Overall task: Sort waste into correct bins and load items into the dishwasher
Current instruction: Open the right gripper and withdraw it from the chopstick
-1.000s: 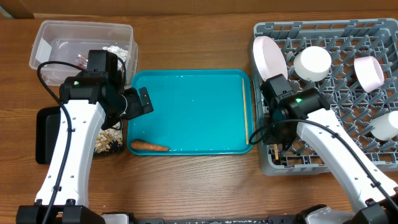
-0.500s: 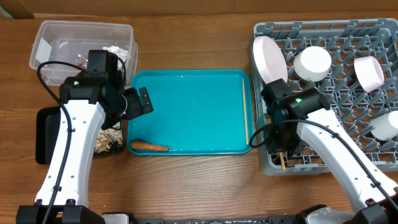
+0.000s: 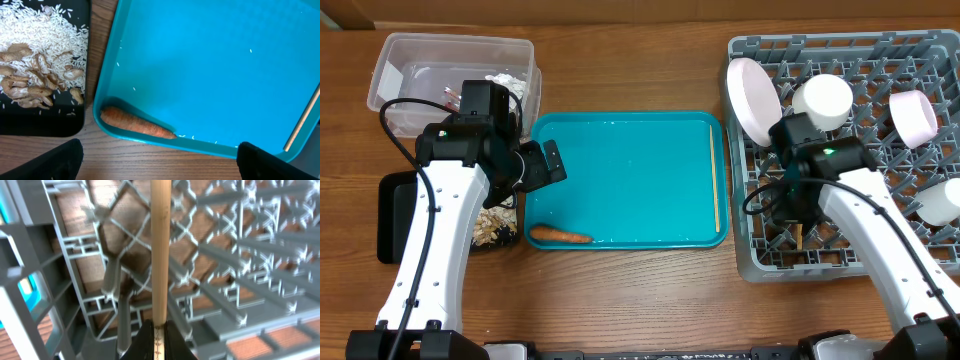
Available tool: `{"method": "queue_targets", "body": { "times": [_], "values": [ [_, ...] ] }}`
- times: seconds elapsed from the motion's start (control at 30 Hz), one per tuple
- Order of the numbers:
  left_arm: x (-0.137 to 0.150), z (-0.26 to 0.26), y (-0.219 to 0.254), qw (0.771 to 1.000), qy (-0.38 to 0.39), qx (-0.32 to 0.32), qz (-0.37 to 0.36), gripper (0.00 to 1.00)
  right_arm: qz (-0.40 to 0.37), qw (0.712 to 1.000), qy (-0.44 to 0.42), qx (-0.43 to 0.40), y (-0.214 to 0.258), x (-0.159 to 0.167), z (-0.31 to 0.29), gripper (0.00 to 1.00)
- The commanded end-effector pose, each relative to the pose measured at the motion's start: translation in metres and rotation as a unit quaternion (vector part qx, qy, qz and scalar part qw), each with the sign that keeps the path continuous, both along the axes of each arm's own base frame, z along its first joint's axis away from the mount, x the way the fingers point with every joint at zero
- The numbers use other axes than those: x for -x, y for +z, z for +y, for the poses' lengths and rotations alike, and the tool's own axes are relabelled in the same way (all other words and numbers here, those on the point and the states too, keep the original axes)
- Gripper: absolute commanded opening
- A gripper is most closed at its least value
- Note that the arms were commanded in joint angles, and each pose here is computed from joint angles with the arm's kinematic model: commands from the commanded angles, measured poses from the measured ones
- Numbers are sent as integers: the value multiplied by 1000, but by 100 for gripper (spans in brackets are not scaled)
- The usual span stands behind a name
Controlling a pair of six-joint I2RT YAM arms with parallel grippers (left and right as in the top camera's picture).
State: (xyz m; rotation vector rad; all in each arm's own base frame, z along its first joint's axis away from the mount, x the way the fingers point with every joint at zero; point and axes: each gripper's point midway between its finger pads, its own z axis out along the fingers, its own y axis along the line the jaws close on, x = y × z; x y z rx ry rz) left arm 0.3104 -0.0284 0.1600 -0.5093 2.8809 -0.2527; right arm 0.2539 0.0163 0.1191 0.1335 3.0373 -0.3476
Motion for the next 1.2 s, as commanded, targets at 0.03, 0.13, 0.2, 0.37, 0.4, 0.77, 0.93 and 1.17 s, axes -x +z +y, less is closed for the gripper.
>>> {"method": "queue_targets", "body": {
  "times": [0.03,0.13,0.2,0.37,0.4,0.77,0.93,1.17],
  "values": [
    [0,0,-3,1000,-8,-5,3,100,-1,995,98,-30,1,-10,10,5],
    [0,-1,-3,1000,-8,-5,3,100,-7,991,130,-27,0,-17,11,5],
    [0,-1,-3,1000,-8,-5,3,100,-11,990,138,-27,-1,-21,12,4],
    [0,0,-3,1000,-8,-5,3,100,0,990,137,-26,-6,-20,11,4],
    [0,0,-3,1000,-8,-5,3,100,2,990,135,-26,-7,-20,11,4],
    [0,3,-4,1000,-6,-14,3,100,28,991,129,-16,-21,-8,4,4],
    [0,3,-4,1000,-6,-14,3,100,26,993,119,-8,-22,-8,1,40],
    [1,3,-4,1000,-6,-14,5,100,25,994,109,-8,-22,-7,0,54]
  ]
}}
